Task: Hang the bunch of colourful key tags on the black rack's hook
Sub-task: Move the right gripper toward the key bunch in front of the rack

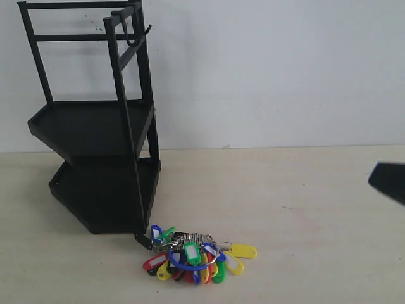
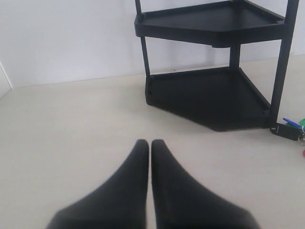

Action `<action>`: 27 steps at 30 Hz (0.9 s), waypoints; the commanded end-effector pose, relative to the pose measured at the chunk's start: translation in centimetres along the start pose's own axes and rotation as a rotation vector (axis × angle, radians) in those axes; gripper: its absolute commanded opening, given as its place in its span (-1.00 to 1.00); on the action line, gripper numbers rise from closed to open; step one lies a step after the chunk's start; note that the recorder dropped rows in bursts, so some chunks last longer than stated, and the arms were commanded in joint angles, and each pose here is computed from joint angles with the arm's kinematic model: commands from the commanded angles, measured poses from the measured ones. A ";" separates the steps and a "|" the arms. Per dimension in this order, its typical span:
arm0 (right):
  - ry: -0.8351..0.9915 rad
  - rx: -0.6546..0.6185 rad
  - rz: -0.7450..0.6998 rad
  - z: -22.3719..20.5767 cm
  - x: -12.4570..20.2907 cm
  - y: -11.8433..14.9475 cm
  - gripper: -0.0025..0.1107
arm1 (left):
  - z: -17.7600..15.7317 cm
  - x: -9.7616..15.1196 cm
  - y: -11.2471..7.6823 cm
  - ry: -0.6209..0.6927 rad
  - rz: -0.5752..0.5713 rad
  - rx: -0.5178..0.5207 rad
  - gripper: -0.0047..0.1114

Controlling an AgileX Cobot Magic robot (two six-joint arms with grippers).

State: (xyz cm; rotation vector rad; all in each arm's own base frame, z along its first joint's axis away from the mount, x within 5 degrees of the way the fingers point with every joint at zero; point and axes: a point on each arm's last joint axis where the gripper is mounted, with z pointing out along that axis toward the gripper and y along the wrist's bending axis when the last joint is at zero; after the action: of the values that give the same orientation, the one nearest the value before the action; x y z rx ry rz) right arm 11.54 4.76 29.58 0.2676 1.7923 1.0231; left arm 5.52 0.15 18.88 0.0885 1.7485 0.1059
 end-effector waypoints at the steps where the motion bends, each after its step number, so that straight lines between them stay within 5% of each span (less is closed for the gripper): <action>1: 0.026 -0.093 -0.118 1.3 -2.9 2.9 -0.96 | 0.0 -0.1 0.0 -0.012 -0.002 0.001 -0.84; 9: 0.212 -0.118 -0.176 6.8 -3.5 2.9 -0.96 | 0.0 -0.1 0.0 -0.012 -0.002 0.001 -0.84; 20: 0.374 0.044 -0.561 14.8 6.2 4.8 -0.96 | 0.0 -0.1 0.0 -0.012 -0.002 0.001 -0.84; 27: 0.439 0.054 -0.522 18.1 8.3 5.4 -0.96 | 0.0 -0.1 0.0 -0.012 -0.002 0.001 -0.84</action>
State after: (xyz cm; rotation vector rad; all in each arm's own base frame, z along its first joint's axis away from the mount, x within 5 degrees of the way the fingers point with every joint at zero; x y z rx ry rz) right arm 20.85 21.79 26.22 -0.4645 2.0971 0.6832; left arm 5.52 0.15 18.88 0.0885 1.7485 0.1059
